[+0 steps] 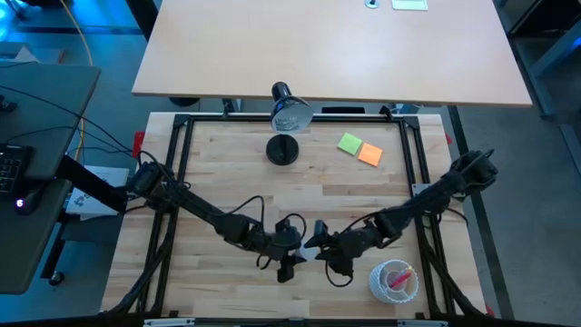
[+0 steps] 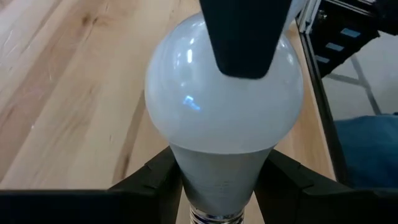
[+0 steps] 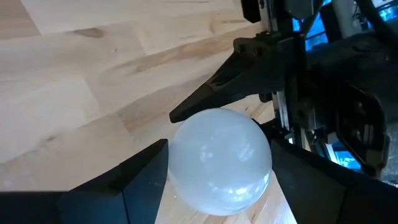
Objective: Screw lightbulb
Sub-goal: Insert the white lightbulb into the black lamp
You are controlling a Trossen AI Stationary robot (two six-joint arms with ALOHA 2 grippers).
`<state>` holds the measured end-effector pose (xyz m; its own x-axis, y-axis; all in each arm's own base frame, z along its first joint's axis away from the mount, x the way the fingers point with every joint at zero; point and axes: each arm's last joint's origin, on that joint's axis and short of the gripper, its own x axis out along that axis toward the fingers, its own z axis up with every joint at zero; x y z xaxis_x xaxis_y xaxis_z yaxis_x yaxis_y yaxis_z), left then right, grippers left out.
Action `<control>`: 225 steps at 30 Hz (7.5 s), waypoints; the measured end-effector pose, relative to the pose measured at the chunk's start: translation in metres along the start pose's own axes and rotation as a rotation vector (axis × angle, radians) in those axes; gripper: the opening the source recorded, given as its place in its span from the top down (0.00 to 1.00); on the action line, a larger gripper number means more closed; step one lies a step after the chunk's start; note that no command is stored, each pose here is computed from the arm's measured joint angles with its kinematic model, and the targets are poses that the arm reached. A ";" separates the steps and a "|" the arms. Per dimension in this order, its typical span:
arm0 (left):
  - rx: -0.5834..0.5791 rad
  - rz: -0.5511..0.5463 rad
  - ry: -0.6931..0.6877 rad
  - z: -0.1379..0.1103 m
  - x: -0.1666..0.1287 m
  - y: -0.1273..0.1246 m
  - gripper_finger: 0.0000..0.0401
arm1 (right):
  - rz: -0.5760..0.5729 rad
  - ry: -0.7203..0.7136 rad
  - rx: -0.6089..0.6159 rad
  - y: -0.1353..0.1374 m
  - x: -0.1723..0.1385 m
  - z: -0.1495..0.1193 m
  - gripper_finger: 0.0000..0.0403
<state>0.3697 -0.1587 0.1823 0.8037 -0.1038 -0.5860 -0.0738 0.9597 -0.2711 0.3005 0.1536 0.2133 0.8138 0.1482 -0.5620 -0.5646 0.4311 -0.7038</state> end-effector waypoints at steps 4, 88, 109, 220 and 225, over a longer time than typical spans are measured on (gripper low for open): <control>-0.004 0.009 0.011 -0.001 0.000 0.001 0.61 | 0.026 -0.016 0.040 -0.004 0.002 -0.005 0.32; 0.052 -0.037 0.010 0.004 0.001 0.004 0.61 | -0.016 -0.012 -0.220 0.007 0.012 0.004 0.23; 0.015 -0.043 0.008 0.005 0.001 0.004 0.61 | -0.060 0.056 -0.133 0.013 0.009 0.008 0.35; 0.078 0.436 -0.275 -0.018 -0.073 0.209 0.36 | -0.459 -0.033 1.091 0.010 -0.057 -0.168 0.37; 0.127 0.478 -0.190 -0.021 -0.077 0.229 0.36 | -0.451 -0.055 1.083 0.011 -0.057 -0.163 0.37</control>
<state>0.2788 0.0632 0.1491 0.7915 0.3907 -0.4700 -0.3953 0.9137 0.0941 0.2255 0.0044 0.1670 0.9299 -0.1849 -0.3178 0.1672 0.9825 -0.0825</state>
